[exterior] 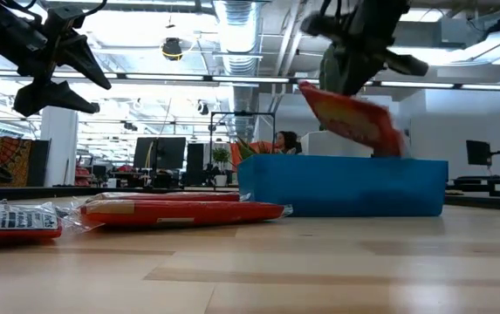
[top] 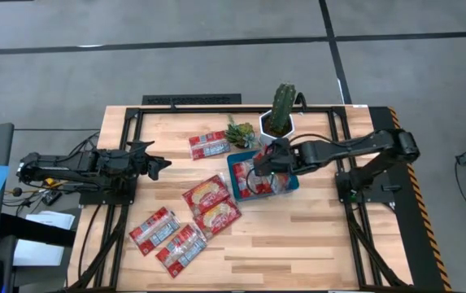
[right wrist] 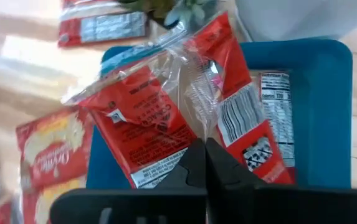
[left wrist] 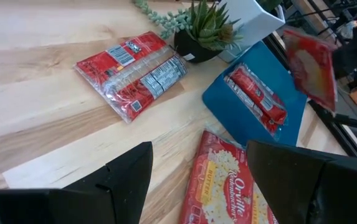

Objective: Sort popcorn bags into baskets
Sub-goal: Put the red popcorn bag into the blue container, then move the red popcorn bag to the center of the table

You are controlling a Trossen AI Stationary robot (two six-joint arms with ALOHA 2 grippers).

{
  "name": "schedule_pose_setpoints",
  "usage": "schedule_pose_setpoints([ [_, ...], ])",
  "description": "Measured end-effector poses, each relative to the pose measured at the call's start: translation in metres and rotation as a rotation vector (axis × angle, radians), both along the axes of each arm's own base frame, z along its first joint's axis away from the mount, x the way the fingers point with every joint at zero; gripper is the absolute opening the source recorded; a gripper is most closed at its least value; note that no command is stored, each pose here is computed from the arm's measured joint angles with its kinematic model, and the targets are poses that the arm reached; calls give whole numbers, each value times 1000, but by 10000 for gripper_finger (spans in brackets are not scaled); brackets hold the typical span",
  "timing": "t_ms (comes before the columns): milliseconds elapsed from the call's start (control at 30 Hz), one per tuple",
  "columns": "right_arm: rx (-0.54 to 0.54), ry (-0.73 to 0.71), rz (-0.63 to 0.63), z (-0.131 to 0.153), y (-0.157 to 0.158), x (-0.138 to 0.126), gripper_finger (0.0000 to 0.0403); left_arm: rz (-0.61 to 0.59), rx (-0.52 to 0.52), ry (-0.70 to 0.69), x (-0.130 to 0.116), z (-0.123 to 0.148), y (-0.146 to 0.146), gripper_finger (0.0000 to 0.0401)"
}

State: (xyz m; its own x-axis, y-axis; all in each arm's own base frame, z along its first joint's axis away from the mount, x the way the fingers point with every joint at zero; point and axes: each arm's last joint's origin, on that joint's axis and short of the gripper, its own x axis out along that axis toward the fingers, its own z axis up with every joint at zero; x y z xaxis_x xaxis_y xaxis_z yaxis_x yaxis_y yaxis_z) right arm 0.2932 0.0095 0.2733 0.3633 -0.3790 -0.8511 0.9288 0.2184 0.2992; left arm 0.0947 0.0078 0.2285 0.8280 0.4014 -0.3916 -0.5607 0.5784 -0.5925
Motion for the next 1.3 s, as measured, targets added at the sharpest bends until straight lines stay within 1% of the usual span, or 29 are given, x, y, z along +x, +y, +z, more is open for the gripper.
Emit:
schedule_pose_setpoints([
  [67, 13, 17, -54, -8, -4, 4, 6, -1, 1, 1, 0, 0, 0, 247],
  [267, 28, 77, -136, -28, -11, 13, 4, -3, 10, 4, 0, 0, 0, 247],
  [500, 43, 170, -268, -45, -20, 12, 42, -2, 11, 5, 0, 0, 0, 247],
  [700, 33, 186, -277, -46, -31, 12, 50, -2, 12, 5, 0, 0, 0, 247],
  [833, 26, 202, -257, -45, -38, 12, 67, -6, 20, 9, 0, 0, 0, 247],
  [933, 17, 205, -207, -44, -39, 13, 92, -6, 20, 9, 0, 0, 0, 247],
  [1000, 0, 175, -133, -43, -38, 18, 113, -13, 25, 12, 0, 0, 0, 247],
  [1067, -1, 111, -4, -39, -34, 28, 134, -31, 62, 17, 1, 1, 0, 247],
  [1167, 19, 18, 257, -34, -25, 43, 164, -49, 161, 22, 8, 5, 2, 247],
  [1200, 31, -19, 321, -33, -23, 47, 173, -62, 190, 29, 12, 6, 2, 247],
  [1300, 53, -95, 437, -29, -14, 54, 193, -122, 255, 63, 28, 6, 6, 247],
])
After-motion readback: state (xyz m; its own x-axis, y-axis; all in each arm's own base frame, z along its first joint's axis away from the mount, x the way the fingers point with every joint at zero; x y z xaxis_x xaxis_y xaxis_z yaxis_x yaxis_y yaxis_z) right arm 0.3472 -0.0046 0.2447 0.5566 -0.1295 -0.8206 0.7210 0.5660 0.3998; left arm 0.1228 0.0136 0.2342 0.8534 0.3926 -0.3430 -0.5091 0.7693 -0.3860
